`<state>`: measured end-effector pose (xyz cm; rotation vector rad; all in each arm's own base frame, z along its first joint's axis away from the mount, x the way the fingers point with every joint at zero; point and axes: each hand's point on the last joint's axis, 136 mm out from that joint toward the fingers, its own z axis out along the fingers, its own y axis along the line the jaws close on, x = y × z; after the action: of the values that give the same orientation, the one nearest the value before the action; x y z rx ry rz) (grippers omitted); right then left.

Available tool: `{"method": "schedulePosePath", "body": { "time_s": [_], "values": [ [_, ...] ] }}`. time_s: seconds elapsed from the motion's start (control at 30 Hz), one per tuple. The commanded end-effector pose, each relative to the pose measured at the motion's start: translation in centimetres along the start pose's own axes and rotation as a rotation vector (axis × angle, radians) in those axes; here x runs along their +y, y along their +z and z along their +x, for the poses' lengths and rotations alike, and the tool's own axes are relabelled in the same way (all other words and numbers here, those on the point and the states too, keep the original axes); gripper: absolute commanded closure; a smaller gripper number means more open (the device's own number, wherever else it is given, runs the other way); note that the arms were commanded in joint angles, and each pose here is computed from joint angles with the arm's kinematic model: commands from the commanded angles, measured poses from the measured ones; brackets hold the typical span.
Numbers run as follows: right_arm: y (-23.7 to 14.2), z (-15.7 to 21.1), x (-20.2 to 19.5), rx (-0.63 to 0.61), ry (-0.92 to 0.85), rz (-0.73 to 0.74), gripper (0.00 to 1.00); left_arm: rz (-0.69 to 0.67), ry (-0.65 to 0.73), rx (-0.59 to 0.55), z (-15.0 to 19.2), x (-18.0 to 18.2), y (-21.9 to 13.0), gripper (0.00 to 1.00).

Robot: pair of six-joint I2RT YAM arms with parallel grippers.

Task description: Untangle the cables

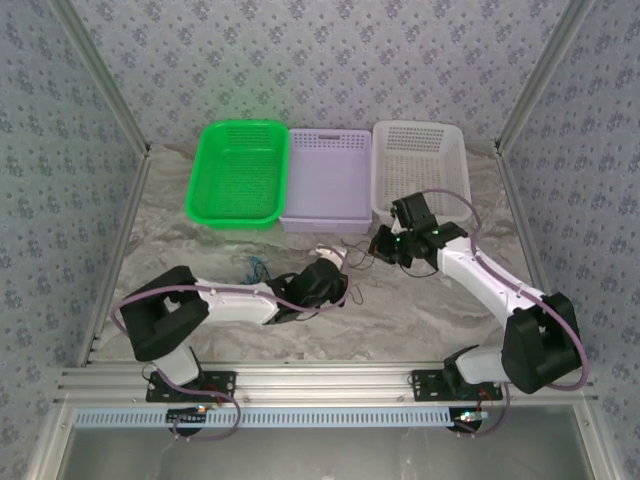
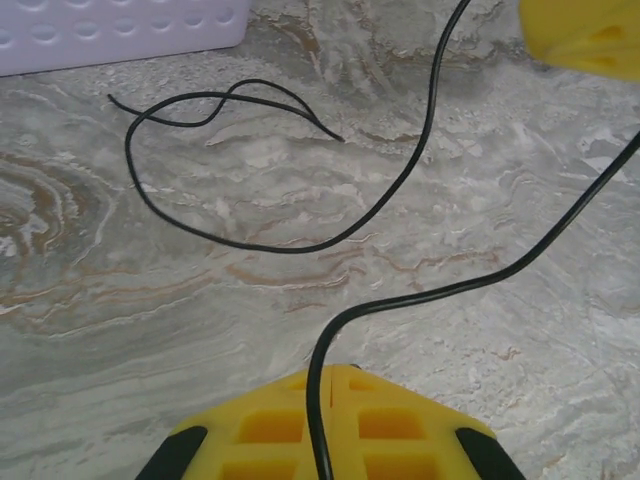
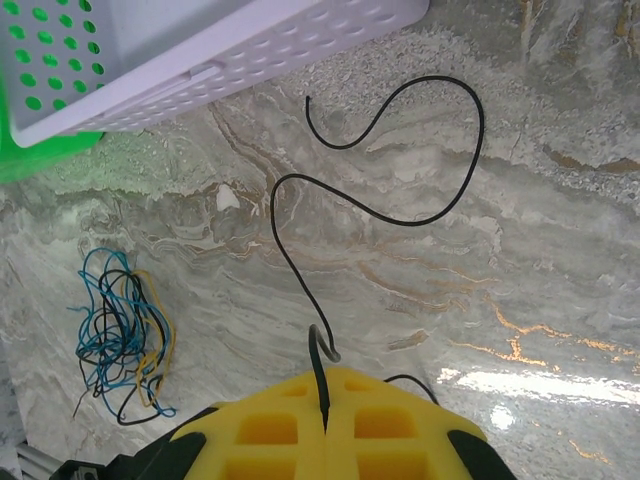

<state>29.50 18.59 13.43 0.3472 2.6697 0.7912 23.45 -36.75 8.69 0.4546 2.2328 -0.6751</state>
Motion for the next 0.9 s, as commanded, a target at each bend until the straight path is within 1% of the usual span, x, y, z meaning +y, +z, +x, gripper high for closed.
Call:
{"method": "schedulePosePath", "body": {
  "time_s": [0.0, 0.03, 0.07, 0.1, 0.13, 0.17, 0.2, 0.27, 0.33, 0.4, 0.47, 0.57, 0.63, 0.7, 0.77, 0.87],
  "values": [
    [-0.1, -0.3, 0.4, -0.004, 0.014, -0.022, 1.0, -0.013, 0.027, 0.0, -1.0, -0.1, -2.2, 1.0],
    [-0.1, -0.4, 0.8, -0.003, 0.008, -0.033, 1.0, -0.02, 0.048, 0.033, -0.8, 0.0, -2.6, 1.0],
    [-0.1, -0.4, 1.0, -0.004, 0.0, -0.042, 0.96, -0.034, 0.067, 0.066, -0.6, 0.1, -3.1, 1.0],
    [-0.3, -0.4, 1.3, -0.009, -0.01, -0.049, 0.86, -0.051, 0.082, 0.095, -0.4, 0.4, -3.5, 1.0],
    [-0.6, -0.5, 1.6, -0.019, -0.02, -0.054, 0.74, -0.072, 0.099, 0.128, -0.1, 0.7, -4.1, 1.0],
    [-0.8, -0.4, 1.8, -0.026, -0.029, -0.053, 0.64, -0.092, 0.112, 0.16, 0.1, 1.0, -4.6, 1.0],
    [-1.1, -0.4, 1.9, -0.033, -0.038, -0.052, 0.57, -0.107, 0.123, 0.188, 0.4, 1.4, -5.0, 1.0],
    [-1.8, -0.4, 2.1, -0.05, -0.054, -0.049, 0.48, -0.152, 0.139, 0.236, 0.9, 2.4, -5.9, 1.0],
    [-2.2, -0.3, 1.9, -0.066, -0.065, -0.046, 0.45, -0.18, 0.152, 0.251, 1.0, 3.1, -6.7, 1.0],
    [-2.5, -0.2, 1.5, -0.083, -0.075, -0.032, 0.43, -0.203, 0.157, 0.245, 0.8, 3.8, -7.4, 1.0],
    [-2.5, -0.3, 0.8, -0.093, -0.092, 0.01, 0.43, -0.224, 0.155, 0.234, 0.4, 4.5, -8.1, 1.0],
    [-1.5, -0.8, -0.6, -0.105, -0.139, 0.107, 0.46, -0.235, 0.162, 0.216, -0.3, 5.0, -9.0, 1.0],
    [-0.1, -1.4, -1.6, -0.107, -0.17, 0.168, 0.51, -0.241, 0.161, 0.21, -0.6, 5.4, -9.5, 1.0],
    [1.3, -2.2, -2.6, -0.111, -0.242, 0.259, 0.56, -0.244, 0.161, 0.206, -0.8, 5.7, -9.8, 1.0],
    [2.5, -2.9, -3.4, -0.105, -0.339, 0.377, 0.56, -0.241, 0.159, 0.211, -0.6, 6.0, -10.1, 1.0],
    [4.5, -3.5, -3.7, -0.045, -0.469, 0.477, 0.55, -0.24, 0.155, 0.217, -0.3, 6.3, -10.3, 1.0]
  ]
}}
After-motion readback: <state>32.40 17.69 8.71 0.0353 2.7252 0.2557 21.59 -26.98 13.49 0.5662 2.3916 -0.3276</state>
